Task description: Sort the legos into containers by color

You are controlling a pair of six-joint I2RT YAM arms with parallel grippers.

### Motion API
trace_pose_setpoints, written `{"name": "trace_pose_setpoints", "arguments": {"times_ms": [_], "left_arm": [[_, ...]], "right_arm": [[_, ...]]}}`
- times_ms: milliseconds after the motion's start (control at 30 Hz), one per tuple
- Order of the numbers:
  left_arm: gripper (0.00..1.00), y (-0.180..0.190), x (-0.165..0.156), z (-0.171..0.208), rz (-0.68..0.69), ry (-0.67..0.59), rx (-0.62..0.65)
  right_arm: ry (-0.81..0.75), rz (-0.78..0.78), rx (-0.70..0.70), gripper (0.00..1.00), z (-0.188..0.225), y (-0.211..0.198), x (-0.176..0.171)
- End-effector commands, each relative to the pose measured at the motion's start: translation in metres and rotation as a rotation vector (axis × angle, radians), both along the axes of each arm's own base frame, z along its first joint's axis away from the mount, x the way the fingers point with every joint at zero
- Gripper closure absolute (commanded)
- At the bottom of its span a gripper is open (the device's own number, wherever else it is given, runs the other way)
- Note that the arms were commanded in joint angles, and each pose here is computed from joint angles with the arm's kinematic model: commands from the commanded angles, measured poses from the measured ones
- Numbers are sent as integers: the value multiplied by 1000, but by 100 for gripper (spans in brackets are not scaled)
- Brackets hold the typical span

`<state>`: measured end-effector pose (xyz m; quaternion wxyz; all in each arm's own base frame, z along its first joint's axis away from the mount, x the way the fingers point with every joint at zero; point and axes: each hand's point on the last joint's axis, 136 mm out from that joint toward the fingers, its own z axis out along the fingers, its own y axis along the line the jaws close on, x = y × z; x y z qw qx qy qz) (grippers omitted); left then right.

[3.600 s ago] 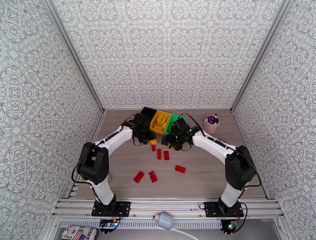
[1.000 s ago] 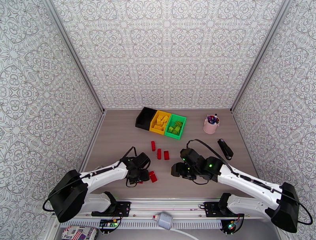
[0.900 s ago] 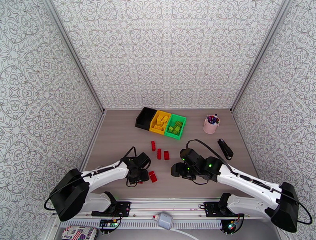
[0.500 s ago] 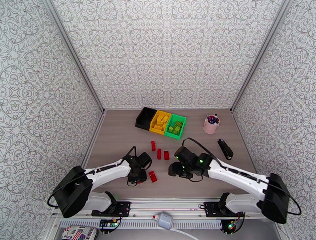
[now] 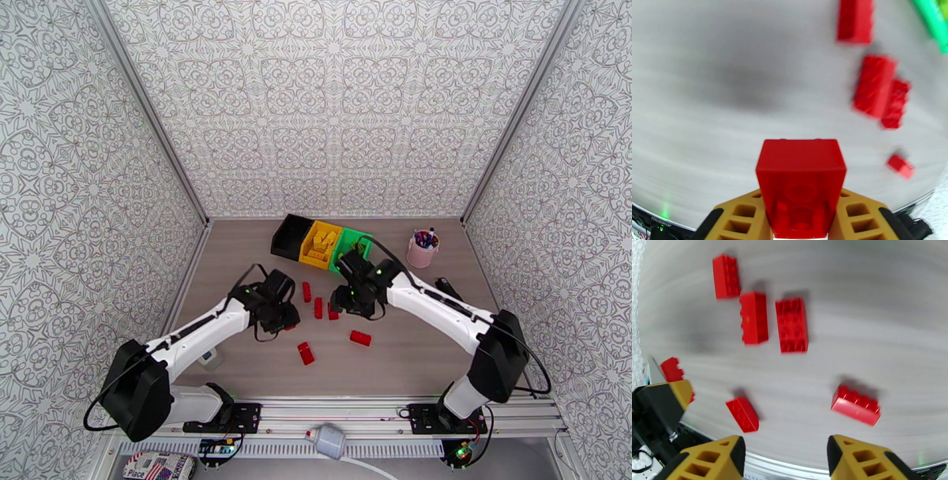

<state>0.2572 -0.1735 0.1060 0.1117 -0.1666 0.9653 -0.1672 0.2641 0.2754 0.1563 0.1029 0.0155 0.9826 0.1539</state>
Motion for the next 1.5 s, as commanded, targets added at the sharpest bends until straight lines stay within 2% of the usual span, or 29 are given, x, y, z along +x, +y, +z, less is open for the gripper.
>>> {"name": "trace_pose_setpoints", "arguments": {"times_ms": [0,167,300,433,600,900,1033,1067,1133,1233,1300,1367,1467], "left_arm": [[69,-11,22,17,-30,-27,-70],[69,-19,58,26,-13,-45,-133],[71,-33,90,32,-23,-47,-192],[71,-44,126,34,-28,-53,-228],[73,-48,178,36,-6,-66,-280],[72,-8,271,48,133,-147,-366],[70,13,303,49,195,-177,-410],[70,16,311,35,207,-156,-416],[66,22,322,30,216,-153,-423],[44,25,334,30,206,-167,-430],[34,23,338,39,184,-189,-437],[29,20,336,48,165,-206,-435],[29,18,323,55,141,-207,-411]], "right_arm": [[-34,11,-47,40,4,-8,15],[42,47,89,40,-1,1,34],[-34,34,162,25,17,1,58],[-32,38,158,26,24,-4,79],[-17,5,224,29,25,-8,101],[10,-25,263,32,20,-15,121],[15,-29,273,32,21,-12,127],[15,-32,273,33,22,-12,128],[15,-36,269,33,23,-12,130],[12,-36,270,33,25,-11,131],[15,-36,268,32,26,-12,130],[15,-35,267,33,27,-13,129],[16,-36,267,33,27,-15,125]]}}
